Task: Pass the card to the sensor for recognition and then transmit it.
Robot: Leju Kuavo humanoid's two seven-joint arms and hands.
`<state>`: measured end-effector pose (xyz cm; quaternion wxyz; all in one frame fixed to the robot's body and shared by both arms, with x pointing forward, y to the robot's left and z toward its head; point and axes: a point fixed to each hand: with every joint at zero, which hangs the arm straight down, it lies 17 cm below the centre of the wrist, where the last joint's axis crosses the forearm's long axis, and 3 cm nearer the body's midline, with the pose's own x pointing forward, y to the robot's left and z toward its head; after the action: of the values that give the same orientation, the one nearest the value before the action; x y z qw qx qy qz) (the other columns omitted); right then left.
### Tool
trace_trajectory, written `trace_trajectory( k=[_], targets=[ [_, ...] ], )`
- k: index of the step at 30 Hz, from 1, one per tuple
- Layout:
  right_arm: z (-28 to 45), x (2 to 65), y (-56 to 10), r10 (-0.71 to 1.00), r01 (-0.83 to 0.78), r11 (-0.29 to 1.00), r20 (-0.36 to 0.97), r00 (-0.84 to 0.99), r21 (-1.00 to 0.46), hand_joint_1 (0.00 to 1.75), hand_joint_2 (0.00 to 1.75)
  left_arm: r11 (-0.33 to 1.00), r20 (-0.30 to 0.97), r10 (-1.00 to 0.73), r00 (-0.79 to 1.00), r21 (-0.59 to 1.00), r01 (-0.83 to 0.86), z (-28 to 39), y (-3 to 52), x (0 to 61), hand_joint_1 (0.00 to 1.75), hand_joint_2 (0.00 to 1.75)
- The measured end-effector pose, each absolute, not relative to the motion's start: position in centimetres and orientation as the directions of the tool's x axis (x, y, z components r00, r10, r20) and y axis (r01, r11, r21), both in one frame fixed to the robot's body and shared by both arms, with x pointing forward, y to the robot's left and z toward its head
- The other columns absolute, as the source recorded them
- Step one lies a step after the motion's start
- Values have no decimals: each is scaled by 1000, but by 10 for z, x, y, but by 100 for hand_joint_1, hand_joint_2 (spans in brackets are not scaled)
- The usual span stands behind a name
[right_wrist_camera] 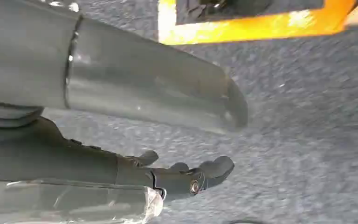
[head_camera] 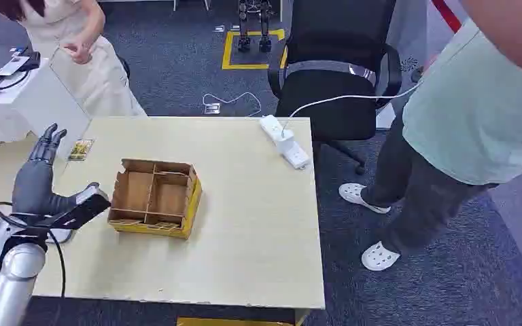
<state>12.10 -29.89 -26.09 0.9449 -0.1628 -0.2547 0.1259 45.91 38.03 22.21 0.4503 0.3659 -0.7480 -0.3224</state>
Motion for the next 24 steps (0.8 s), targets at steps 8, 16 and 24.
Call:
trace_trajectory(
  k=[8,16,24],
  targets=[
    [-251,146,-285,314,-151,935,549,774,-322,0,0,457,342,-835,-432,867,-196,204,311,471,0,175],
    [-247,155,-282,317,-153,937,583,748,-313,0,0,312,188,-899,-396,909,-276,207,292,495,0,175],
    [-245,158,-289,304,-121,936,585,752,-331,0,0,108,40,-984,-171,904,-413,245,362,530,0,175]
  ],
)
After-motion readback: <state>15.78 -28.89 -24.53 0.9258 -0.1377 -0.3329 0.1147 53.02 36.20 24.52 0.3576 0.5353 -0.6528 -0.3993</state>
